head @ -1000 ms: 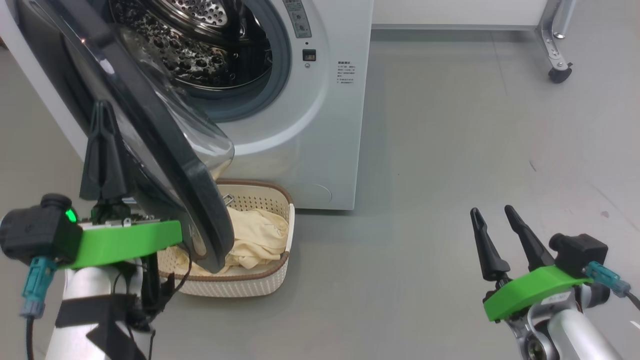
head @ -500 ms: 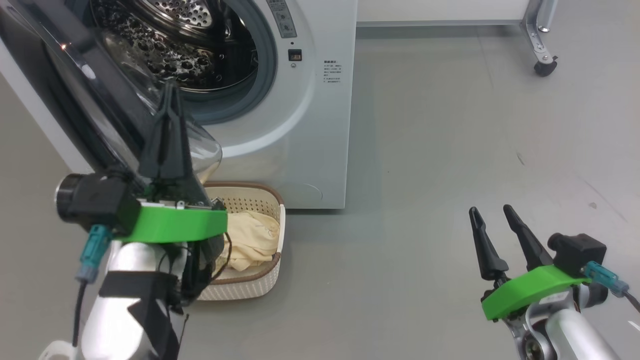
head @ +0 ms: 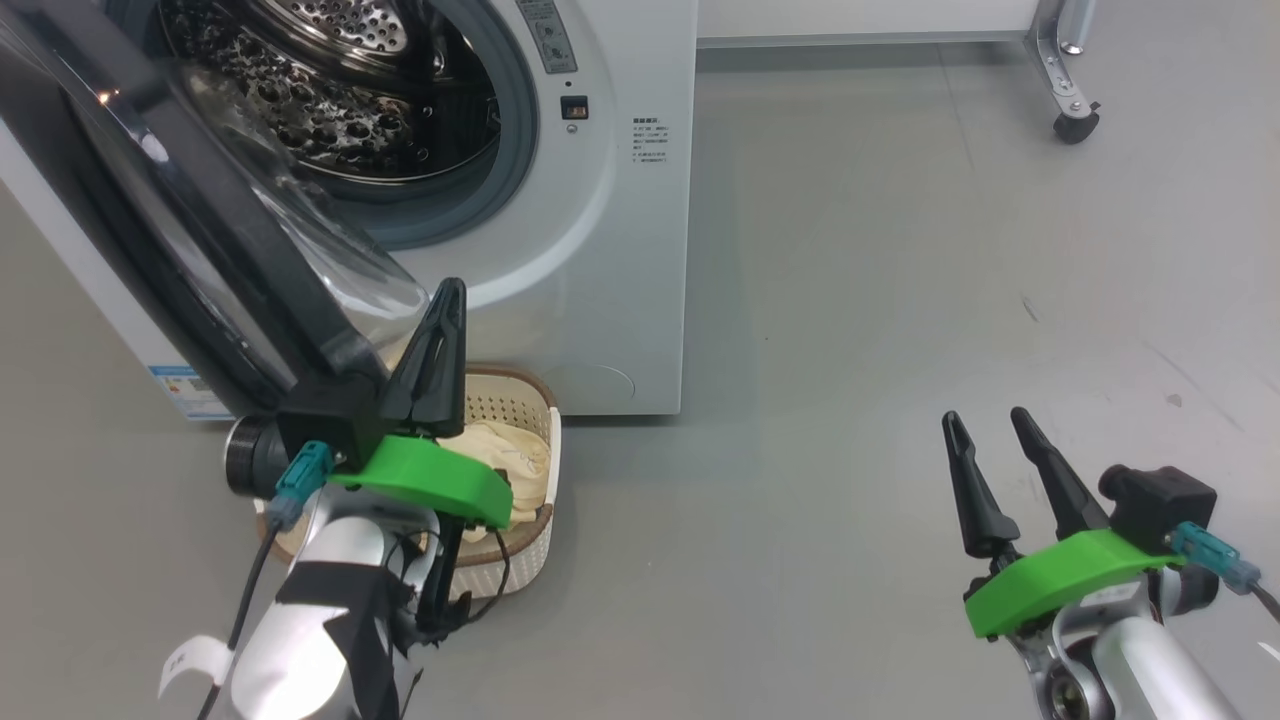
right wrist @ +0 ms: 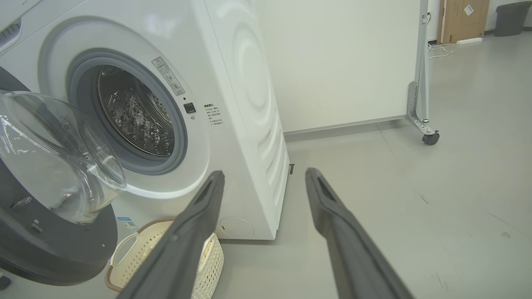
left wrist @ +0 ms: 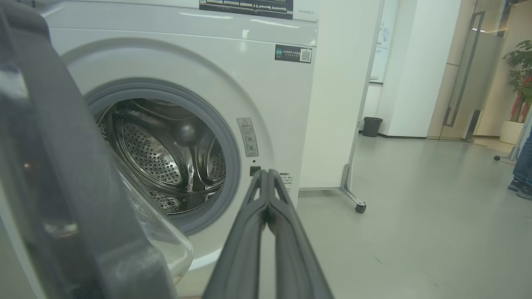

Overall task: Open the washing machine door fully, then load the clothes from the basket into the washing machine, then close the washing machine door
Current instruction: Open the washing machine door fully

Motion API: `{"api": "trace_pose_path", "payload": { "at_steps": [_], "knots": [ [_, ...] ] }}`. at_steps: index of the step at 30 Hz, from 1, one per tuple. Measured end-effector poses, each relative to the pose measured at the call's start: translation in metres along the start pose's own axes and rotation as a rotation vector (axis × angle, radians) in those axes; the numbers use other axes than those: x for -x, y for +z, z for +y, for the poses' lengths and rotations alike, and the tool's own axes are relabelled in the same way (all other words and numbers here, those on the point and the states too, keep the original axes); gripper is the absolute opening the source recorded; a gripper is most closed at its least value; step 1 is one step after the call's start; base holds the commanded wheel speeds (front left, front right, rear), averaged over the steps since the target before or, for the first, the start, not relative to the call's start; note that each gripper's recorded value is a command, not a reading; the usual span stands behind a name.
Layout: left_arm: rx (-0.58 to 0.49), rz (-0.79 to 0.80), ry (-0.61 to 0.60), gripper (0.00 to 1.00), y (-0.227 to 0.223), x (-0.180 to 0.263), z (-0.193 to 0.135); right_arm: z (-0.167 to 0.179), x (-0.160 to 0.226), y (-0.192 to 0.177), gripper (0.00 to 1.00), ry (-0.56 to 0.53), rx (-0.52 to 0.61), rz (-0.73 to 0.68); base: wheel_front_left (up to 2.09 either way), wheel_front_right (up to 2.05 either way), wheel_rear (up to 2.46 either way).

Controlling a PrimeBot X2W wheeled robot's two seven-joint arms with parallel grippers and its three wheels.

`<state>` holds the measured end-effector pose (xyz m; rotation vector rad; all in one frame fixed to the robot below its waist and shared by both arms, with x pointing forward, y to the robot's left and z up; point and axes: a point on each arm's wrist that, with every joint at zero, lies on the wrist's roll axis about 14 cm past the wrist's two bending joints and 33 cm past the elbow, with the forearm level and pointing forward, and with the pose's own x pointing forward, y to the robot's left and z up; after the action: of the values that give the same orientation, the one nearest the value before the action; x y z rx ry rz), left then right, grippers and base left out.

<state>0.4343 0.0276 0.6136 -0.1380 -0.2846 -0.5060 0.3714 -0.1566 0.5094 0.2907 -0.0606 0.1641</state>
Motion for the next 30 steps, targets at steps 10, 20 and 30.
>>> {"api": "trace_pose_path", "payload": {
  "at_steps": [10, 20, 30],
  "knots": [
    [0.083, 0.135, -0.011, 0.00, -0.039, 0.006, -0.007, -0.001, 0.000, -0.001, 1.00, -0.007, -0.003, 0.002, 0.00, 0.00, 0.00],
    [0.094, 0.238, 0.024, 0.00, -0.069, 0.014, 0.004, -0.002, 0.001, -0.002, 1.00, -0.010, 0.000, 0.003, 0.00, 0.00, 0.00],
    [0.097, 0.268, 0.057, 0.00, -0.081, 0.020, 0.014, 0.000, -0.001, -0.003, 1.00, -0.006, -0.001, 0.007, 0.00, 0.00, 0.00]
  ]
}}
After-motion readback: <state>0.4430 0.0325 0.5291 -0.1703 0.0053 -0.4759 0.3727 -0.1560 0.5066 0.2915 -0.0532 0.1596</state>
